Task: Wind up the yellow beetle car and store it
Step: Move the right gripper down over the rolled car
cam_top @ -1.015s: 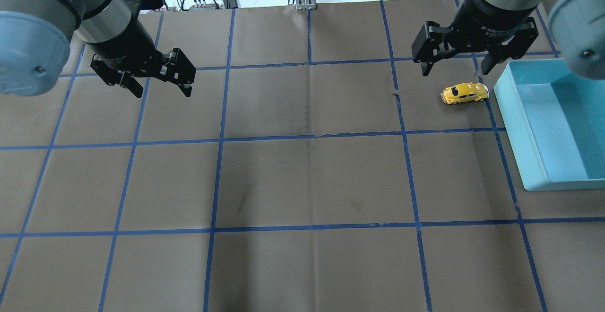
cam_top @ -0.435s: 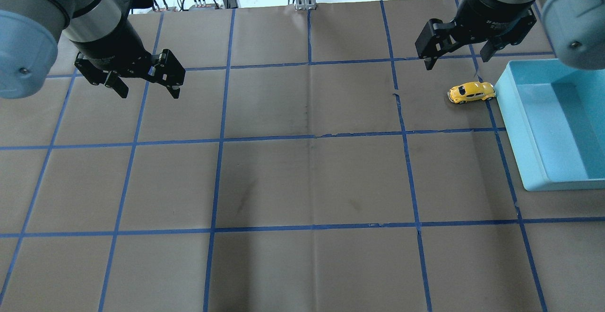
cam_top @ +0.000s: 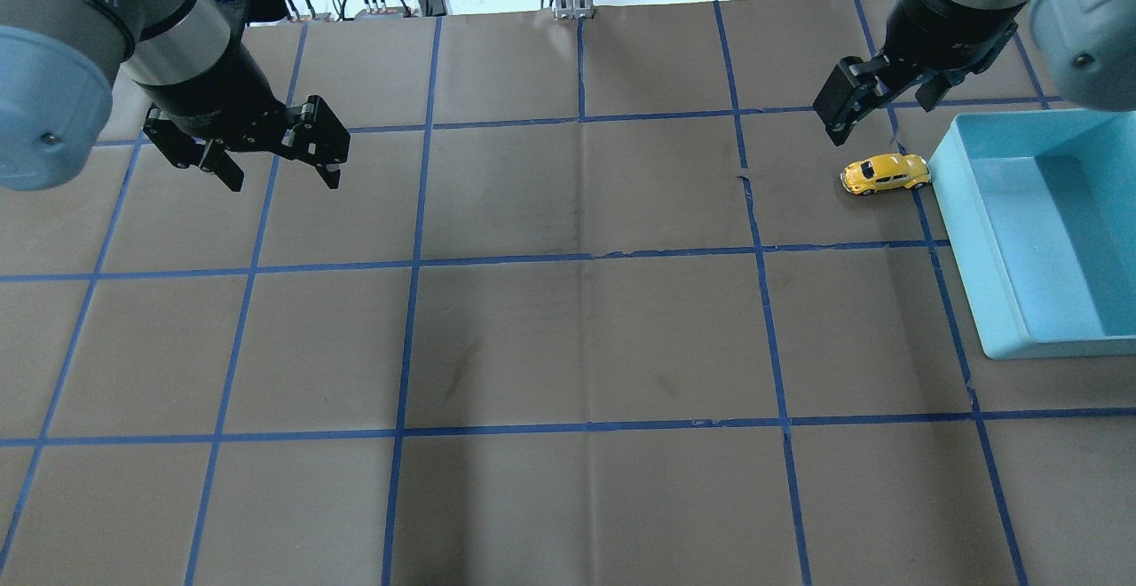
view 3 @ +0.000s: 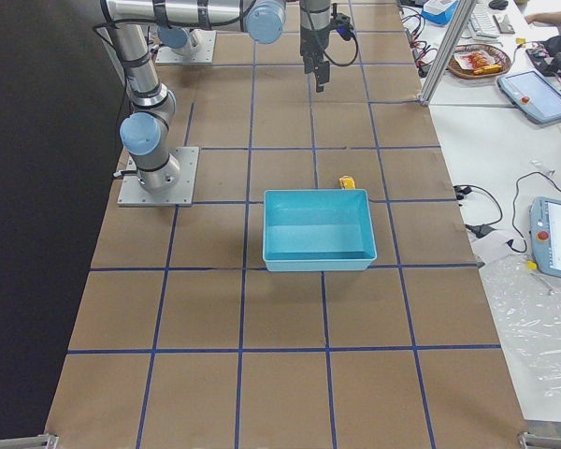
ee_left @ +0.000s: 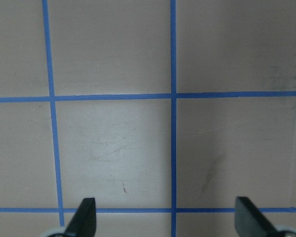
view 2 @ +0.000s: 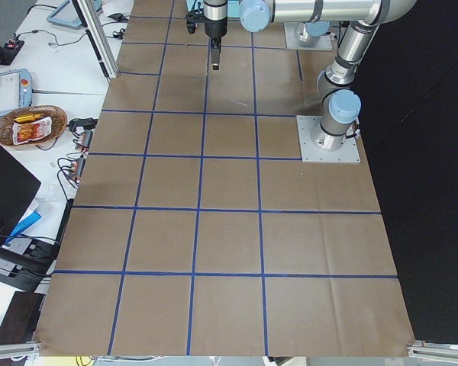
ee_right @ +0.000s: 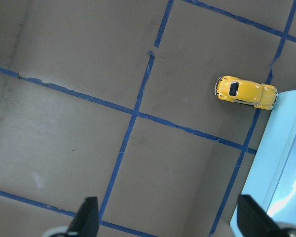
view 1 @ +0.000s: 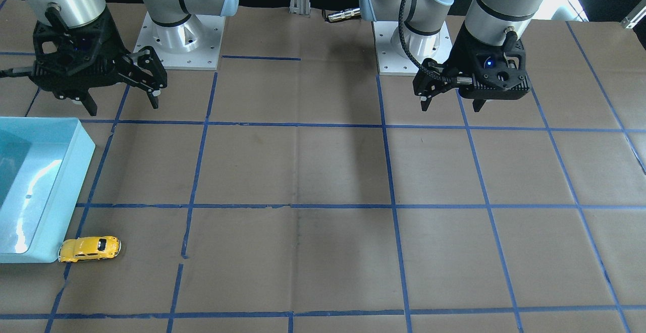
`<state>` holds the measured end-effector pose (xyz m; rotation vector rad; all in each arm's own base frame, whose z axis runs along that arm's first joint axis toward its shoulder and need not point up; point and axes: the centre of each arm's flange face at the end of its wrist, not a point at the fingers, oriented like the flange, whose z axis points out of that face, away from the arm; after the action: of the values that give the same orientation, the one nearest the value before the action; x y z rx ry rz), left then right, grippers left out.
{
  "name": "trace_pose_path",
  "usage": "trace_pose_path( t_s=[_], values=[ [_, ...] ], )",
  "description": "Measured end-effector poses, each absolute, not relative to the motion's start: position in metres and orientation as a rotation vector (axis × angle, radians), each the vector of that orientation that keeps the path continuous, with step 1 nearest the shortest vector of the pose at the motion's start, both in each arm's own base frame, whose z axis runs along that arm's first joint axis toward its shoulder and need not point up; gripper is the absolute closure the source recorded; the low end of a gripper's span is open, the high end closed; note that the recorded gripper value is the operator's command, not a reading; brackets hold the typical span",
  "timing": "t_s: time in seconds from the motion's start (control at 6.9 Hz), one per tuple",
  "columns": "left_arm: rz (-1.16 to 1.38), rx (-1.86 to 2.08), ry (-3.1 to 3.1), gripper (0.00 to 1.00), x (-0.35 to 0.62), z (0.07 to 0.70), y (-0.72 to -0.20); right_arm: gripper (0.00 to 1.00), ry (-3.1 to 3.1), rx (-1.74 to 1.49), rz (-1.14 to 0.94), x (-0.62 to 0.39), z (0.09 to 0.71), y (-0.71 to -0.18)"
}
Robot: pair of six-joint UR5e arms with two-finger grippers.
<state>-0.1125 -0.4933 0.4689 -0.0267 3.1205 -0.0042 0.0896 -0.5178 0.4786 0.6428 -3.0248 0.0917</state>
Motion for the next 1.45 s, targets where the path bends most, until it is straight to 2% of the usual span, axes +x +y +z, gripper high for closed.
trace_pose_path(
  t_s=[0.29, 0.73, 1.16, 1.45],
  values=[
    [-0.024, -0.11, 3.134, 0.0, -0.115, 0.474, -0.49, 0.01, -2.906, 1.038, 0.073, 0.065, 0.458, -0.53],
    [-0.031, -0.162, 3.128, 0.0, -0.114, 0.48, -0.488, 0.01, -2.577, 1.637, 0.08, 0.025, 0.38, -0.531],
    [-0.032, -0.163, 3.133, 0.0, -0.115, 0.48, -0.488, 0.01, -2.337, 2.01, 0.018, -0.037, 0.314, -0.551],
    [-0.029, -0.163, 3.135, 0.0, -0.115, 0.479, -0.488, 0.01, -2.261, 2.149, 0.006, -0.055, 0.292, -0.58]
  ],
)
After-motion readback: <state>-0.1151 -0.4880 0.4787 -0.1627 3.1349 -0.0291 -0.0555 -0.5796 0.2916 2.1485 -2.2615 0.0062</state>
